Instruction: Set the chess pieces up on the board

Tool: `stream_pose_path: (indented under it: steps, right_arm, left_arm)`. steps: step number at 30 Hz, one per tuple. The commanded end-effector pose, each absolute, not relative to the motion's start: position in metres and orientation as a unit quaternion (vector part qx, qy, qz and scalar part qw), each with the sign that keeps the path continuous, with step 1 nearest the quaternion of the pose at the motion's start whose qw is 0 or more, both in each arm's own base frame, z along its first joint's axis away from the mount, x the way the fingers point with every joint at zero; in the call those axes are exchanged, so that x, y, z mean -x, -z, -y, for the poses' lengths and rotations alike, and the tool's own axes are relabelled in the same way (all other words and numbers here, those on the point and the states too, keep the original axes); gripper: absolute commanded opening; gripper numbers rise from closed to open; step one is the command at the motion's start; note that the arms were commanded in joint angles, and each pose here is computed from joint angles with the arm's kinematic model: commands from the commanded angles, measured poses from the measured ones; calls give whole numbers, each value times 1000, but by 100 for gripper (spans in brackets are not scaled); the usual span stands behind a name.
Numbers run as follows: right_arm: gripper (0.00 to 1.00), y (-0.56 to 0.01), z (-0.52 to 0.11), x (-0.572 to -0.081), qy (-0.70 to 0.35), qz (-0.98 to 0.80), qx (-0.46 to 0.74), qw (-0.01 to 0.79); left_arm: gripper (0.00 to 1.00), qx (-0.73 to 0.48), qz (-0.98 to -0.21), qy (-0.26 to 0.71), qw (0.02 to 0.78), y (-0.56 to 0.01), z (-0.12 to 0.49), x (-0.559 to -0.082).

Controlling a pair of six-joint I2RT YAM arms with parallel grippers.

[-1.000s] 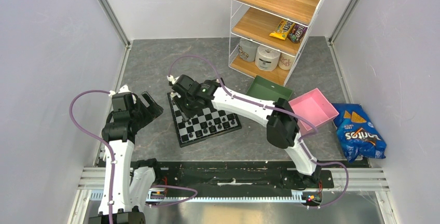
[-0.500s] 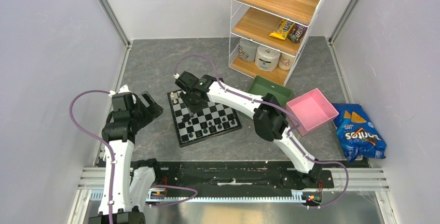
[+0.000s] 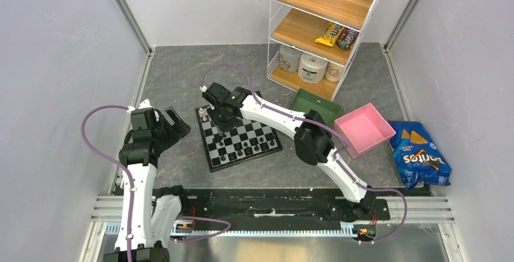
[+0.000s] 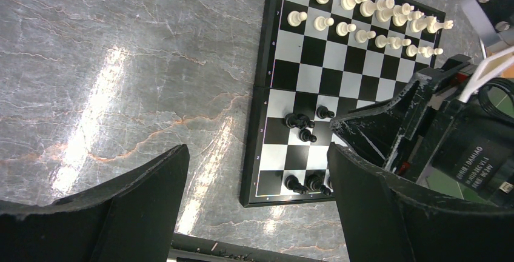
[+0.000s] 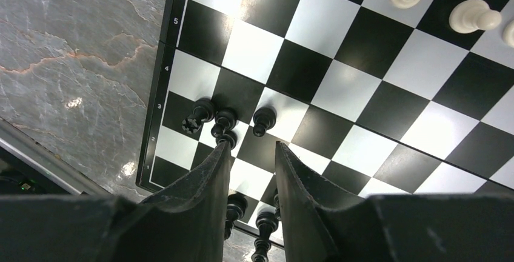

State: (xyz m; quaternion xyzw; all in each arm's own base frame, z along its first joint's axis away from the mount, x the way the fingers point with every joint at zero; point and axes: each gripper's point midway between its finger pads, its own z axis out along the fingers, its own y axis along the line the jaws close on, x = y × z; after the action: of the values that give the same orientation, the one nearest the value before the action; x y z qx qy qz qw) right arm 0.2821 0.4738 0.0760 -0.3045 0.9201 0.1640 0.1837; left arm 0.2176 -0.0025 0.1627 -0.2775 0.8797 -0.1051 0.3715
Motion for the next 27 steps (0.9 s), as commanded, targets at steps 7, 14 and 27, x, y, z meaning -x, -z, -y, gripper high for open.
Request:
stream_pose_path:
  steps: [7,14,27]
  right_arm:
    - [33,-73,-486,-288,-174,-915,309,192]
    - [31,-72,-487,-289,-174,-914,311,193]
    - [22,-69,-489,-289,-174,-913,314,193]
  left_arm:
    - [91,280,-870,115,388,-170,4,-225]
    - [91,281,-870,116,388,-170,4,-225]
    - [91,280,-870,116,389,-171,4,-225]
